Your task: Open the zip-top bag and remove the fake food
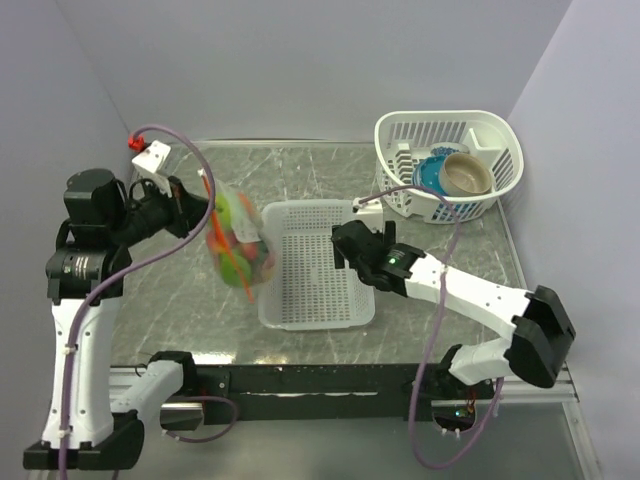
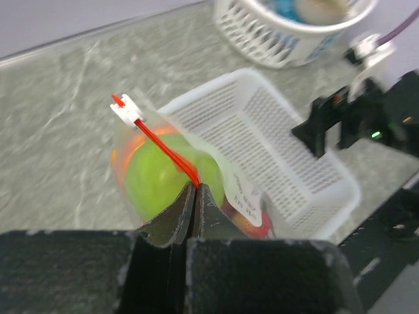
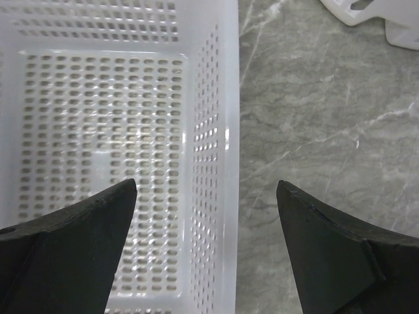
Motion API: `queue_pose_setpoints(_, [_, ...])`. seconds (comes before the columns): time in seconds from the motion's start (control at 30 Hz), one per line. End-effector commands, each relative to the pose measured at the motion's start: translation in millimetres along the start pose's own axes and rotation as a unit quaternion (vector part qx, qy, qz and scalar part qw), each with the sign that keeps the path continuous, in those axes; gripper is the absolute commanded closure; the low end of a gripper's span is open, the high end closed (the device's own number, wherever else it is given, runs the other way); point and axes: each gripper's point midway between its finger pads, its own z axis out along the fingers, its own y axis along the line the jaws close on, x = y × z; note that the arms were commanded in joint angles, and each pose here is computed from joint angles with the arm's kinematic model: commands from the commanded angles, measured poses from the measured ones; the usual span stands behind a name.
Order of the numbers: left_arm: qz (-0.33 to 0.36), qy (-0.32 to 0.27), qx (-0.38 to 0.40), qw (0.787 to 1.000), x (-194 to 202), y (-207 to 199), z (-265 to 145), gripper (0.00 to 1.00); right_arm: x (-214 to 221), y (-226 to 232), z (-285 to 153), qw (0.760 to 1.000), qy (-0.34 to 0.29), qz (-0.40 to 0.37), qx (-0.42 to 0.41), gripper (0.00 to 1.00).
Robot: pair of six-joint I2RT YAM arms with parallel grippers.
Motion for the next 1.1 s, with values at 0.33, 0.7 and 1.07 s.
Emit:
queue_pose_setpoints(0.33, [0.024, 0.047, -0.113, 0.992, 53.5, 78.6, 7.5, 0.99, -11.6, -53.3, 26.8, 0.995, -0.032, 0.076, 0.057, 0.08])
queue_pose_setpoints(0.7, [0.064, -0.006, -0.178, 0.982, 1.1, 100.7, -3.9, 0.99, -24.7, -45.9, 19.2, 0.995, -0.034, 0.085, 0.028, 0.10])
queue_pose_setpoints(1.07, [0.055, 0.034, -0.123, 0.990, 33.7, 93.2, 2.7, 0.99, -84.9, 19.7, -9.8, 0.990, -0.075, 0.063, -0.100, 0.16])
